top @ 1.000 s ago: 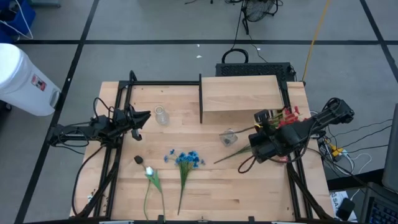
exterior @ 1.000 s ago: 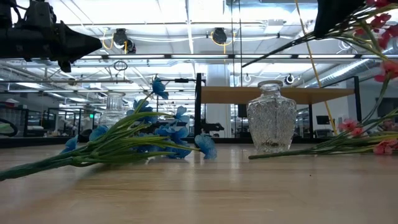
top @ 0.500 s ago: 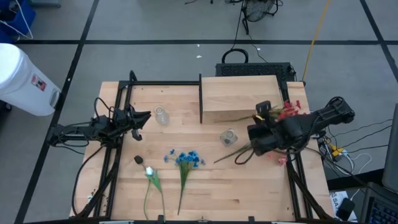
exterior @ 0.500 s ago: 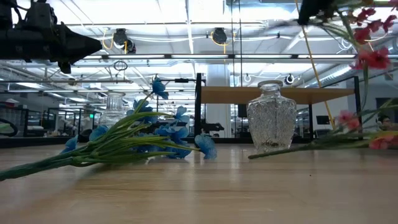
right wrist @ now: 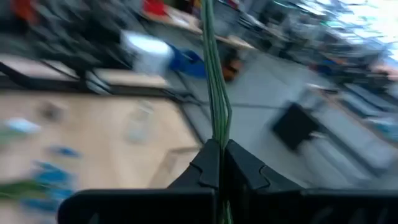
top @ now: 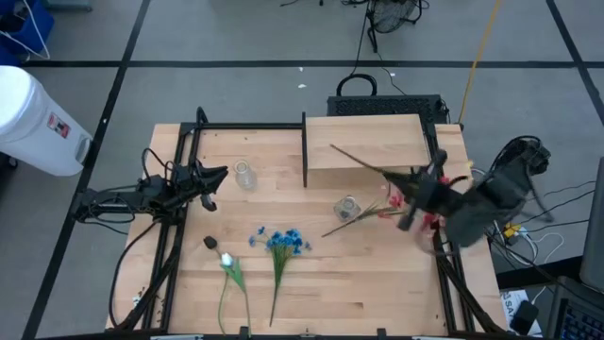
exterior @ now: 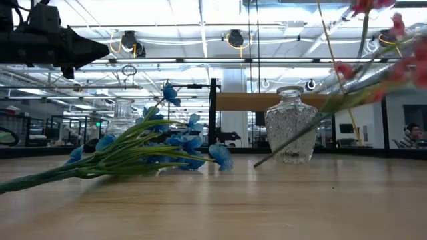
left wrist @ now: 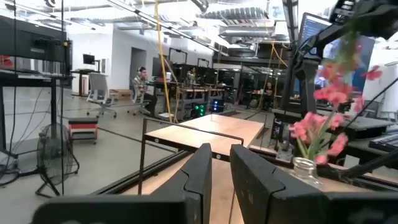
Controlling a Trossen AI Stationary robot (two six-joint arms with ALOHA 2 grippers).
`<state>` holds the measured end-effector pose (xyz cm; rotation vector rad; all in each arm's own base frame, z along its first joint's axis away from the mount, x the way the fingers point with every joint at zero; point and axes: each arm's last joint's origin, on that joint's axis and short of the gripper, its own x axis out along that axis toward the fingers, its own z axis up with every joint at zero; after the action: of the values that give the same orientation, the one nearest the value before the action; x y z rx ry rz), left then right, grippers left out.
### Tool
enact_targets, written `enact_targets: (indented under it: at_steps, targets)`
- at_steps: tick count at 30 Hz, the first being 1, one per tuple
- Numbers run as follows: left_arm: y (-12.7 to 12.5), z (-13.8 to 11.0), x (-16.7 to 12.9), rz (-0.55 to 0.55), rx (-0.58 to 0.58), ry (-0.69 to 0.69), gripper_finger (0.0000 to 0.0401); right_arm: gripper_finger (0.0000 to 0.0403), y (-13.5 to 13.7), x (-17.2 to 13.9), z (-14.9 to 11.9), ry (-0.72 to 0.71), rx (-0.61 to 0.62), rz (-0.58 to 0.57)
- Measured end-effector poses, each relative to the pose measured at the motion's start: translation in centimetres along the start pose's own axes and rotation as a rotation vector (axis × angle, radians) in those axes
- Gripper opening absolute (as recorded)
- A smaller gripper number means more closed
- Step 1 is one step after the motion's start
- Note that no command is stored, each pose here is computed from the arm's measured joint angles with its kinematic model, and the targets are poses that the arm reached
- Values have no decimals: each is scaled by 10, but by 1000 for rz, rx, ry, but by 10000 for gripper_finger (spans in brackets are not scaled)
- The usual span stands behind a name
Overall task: Pick and place flowers into a vace then onto a shelf
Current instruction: Put the red flowers into the right transparent vase
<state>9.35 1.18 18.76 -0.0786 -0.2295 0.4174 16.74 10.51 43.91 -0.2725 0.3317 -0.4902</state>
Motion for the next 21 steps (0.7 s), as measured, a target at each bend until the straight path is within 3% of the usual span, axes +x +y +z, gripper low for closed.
enact_targets:
  at_steps: [4, 8, 10, 13, 15, 17, 19, 21]
  targets:
    - [0, 0, 0, 15, 12, -1, 65, 0, 20, -4, 5, -82, 195, 301]
    - [1, 0, 0, 25, 7, 1, 65, 0, 43, -5, -4, -136, 256, 432]
    - [1, 0, 0, 21, -1, 4, 65, 0, 47, -2, -10, -138, 189, 376]
    - [1, -1, 0, 19, -1, 6, 65, 0, 39, 2, -24, -113, -84, 19]
    - [1, -1, 0, 22, -1, 6, 65, 0, 26, -1, -23, -122, -71, -182]
    - [1, -1, 0, 22, -1, 6, 65, 0, 10, -5, -19, -137, 15, -200]
    - [1, -1, 0, 22, 0, 7, 65, 0, 1, -9, -15, -155, 118, -90]
    - [1, -1, 0, 23, 4, 7, 65, 0, -1, -9, -15, -157, 132, 8]
